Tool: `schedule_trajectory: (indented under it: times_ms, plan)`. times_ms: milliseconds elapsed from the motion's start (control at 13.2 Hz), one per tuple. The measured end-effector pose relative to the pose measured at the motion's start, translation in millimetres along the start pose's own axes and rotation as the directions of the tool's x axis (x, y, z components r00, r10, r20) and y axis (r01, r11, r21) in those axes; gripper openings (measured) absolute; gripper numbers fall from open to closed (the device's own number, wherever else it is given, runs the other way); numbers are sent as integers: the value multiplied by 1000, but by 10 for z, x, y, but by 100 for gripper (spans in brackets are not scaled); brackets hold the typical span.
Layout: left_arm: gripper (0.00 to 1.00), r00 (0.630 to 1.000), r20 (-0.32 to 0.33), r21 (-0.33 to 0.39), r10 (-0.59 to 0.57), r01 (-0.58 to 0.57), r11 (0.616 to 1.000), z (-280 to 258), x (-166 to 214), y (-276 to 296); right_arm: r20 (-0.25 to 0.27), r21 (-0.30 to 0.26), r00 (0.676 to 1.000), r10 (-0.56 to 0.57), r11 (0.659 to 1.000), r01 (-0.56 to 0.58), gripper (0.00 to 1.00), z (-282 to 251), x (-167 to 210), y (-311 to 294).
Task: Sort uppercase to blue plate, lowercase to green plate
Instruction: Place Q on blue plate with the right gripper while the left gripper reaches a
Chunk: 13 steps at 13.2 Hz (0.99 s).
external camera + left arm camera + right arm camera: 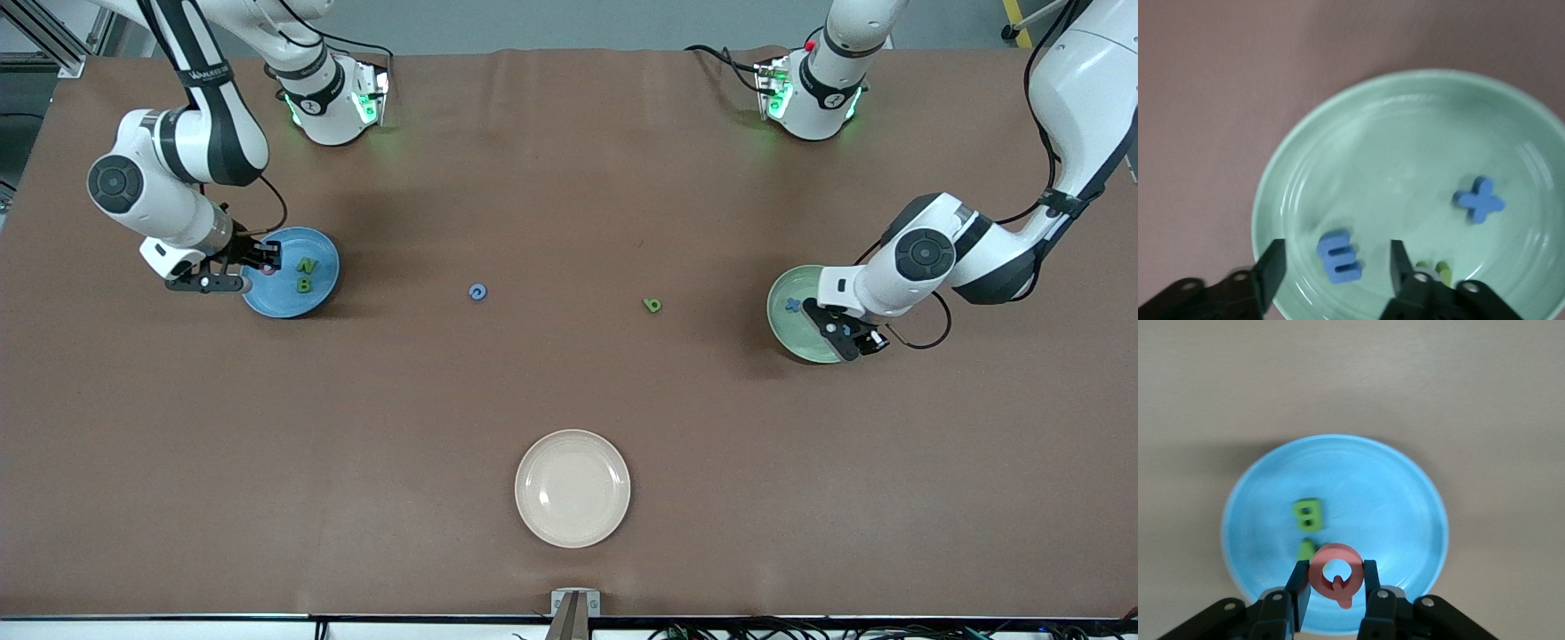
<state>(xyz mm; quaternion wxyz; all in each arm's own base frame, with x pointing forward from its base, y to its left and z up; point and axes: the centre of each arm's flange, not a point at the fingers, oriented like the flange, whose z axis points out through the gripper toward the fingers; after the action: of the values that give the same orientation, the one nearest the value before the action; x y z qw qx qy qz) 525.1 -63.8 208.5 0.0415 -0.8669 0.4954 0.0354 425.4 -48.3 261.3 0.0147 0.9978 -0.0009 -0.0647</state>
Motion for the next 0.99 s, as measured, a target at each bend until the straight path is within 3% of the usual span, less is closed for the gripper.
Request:
schedule_trajectory:
  times_ms: [152,228,380,532,684,836,988]
  plan:
    - [99,999,35,17,36,-36,999,-256,147,114,-28,-3,1000,-6,1000,6,37,102,-46,181]
    - [100,997,63,23,43,-44,999,-417,214,170,-31,-2,1000,-4,1000,4,37,144,-51,239]
    - [100,998,67,14,-16,15,1000,-713,366,267,-24,0,1000,0,1000,0,55,204,-55,266]
    - [100,986,42,-15,-161,162,987,-861,546,407,-17,0,1000,6,1000,-6,74,232,-62,240]
    - [100,934,30,-40,-357,358,933,-995,886,680,-12,-2,998,68,998,-68,97,252,-63,75]
    - [100,841,22,-58,-541,541,839,-1125,1282,991,-20,-15,982,188,982,-188,100,233,-31,-509]
    - [100,741,26,-101,-671,669,736,-1140,1624,1234,-60,-13,954,294,955,-295,100,151,-58,-1354]
